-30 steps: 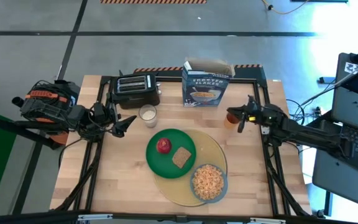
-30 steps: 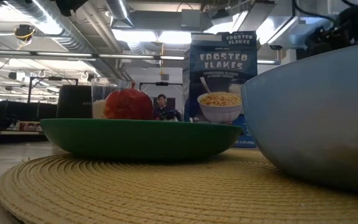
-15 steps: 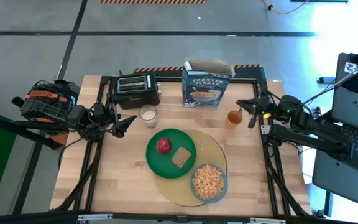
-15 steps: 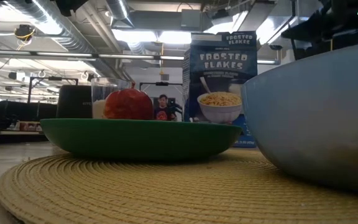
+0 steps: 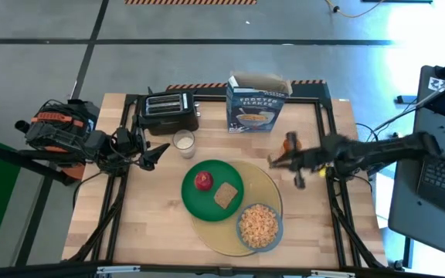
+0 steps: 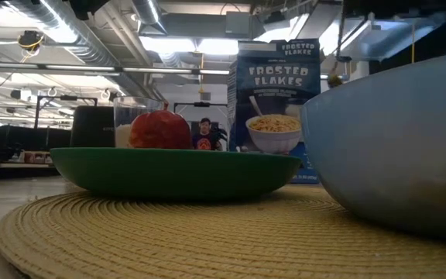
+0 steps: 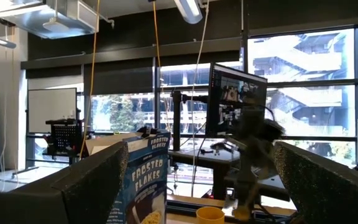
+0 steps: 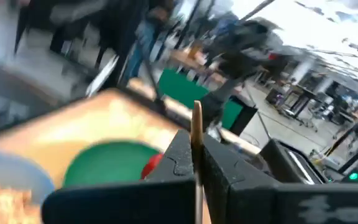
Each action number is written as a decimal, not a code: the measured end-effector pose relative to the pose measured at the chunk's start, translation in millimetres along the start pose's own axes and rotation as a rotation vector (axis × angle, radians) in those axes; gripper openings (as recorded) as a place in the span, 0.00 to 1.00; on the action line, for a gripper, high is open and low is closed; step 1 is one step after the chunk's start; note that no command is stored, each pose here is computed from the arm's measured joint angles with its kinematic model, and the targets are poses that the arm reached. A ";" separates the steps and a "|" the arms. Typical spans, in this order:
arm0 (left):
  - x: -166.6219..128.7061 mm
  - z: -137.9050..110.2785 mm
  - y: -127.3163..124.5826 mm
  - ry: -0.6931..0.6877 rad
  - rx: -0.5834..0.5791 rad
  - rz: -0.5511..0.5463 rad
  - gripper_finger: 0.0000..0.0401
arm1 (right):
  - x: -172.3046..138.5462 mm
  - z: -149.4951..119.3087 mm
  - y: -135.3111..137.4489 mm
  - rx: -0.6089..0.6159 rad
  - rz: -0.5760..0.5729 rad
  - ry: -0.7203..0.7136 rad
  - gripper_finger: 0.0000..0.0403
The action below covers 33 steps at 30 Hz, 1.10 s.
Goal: Arrange a breakfast setting
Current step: Put the gold spoon between the green plate and the blue bowl
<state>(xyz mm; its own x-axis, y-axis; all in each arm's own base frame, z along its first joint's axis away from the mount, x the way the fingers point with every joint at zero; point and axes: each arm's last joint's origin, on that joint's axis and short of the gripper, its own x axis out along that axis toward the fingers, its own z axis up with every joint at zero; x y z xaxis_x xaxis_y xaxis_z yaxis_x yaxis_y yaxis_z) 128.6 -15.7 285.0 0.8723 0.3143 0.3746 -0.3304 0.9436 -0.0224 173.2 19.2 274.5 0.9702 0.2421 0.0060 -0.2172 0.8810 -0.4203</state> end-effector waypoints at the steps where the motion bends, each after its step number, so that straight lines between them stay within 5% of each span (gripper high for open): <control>1: 0.0 0.0 0.0 0.000 0.000 0.000 0.99 | 9.0 -0.7 6.5 -0.042 0.017 0.025 0.00; 10: 0.0 0.0 0.0 0.000 0.002 0.000 0.99 | 88.6 19.5 52.8 -0.289 0.129 0.159 0.00; 19: -0.1 3.0 0.7 -0.028 0.011 0.006 0.99 | 165.1 15.6 88.1 -0.495 0.370 0.418 0.00; 27: 1.0 10.1 6.1 -0.098 0.086 0.056 0.99 | 181.7 35.6 95.4 -0.549 0.406 0.376 0.00; 33: 1.7 10.8 8.3 -0.108 0.064 0.072 0.99 | 180.2 57.3 116.9 -0.786 0.429 0.297 0.00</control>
<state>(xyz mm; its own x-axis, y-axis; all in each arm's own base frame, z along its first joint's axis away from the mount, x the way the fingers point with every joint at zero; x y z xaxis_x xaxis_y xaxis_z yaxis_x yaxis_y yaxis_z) 123.4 -8.5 295.4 0.8027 0.3651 0.4716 -0.4165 0.9091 0.0052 316.6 189.1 278.5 0.8353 0.2730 -0.4773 -0.5329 0.1878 -0.8251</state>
